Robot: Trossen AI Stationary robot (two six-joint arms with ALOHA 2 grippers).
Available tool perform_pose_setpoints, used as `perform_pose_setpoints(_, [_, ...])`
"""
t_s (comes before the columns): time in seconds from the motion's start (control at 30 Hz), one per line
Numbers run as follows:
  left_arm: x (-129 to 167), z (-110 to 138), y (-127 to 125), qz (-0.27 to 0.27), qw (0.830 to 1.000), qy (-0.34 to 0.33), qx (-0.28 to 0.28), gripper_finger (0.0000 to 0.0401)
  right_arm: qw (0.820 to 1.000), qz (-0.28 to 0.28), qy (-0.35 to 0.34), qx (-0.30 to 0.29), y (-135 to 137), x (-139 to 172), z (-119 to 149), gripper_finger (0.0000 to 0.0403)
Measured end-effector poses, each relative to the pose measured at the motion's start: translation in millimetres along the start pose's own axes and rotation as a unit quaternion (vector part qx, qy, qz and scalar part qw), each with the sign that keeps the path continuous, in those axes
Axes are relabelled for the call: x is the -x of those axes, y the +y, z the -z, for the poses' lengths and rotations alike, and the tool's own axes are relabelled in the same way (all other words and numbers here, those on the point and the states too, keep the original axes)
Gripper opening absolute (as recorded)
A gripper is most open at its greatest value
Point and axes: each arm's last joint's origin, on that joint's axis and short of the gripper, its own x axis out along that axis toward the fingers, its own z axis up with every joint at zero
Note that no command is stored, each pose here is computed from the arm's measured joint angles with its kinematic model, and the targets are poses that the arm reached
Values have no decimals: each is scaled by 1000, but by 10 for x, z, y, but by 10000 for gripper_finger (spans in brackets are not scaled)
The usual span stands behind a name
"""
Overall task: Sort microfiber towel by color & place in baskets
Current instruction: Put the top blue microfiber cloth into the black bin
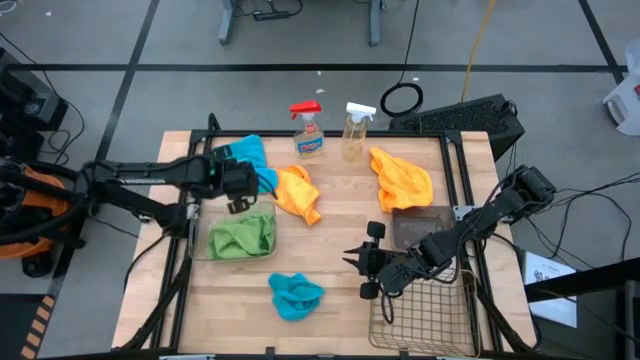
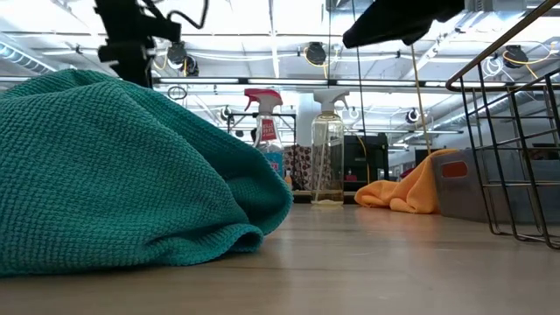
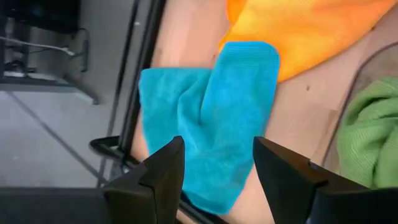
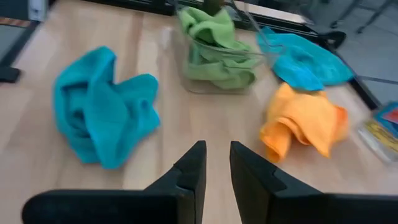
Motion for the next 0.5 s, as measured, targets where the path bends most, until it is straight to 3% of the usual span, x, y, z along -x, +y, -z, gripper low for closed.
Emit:
perform_pose_setpoints(0.2, [-314, -39, 300, 28, 999, 1, 16, 196, 1000, -18, 2, 10, 14, 26, -74, 63])
perform_pose_setpoints(0.5, [-992, 322, 594, 128, 988, 60, 67, 218, 996, -28, 78, 13, -86, 145, 22, 63])
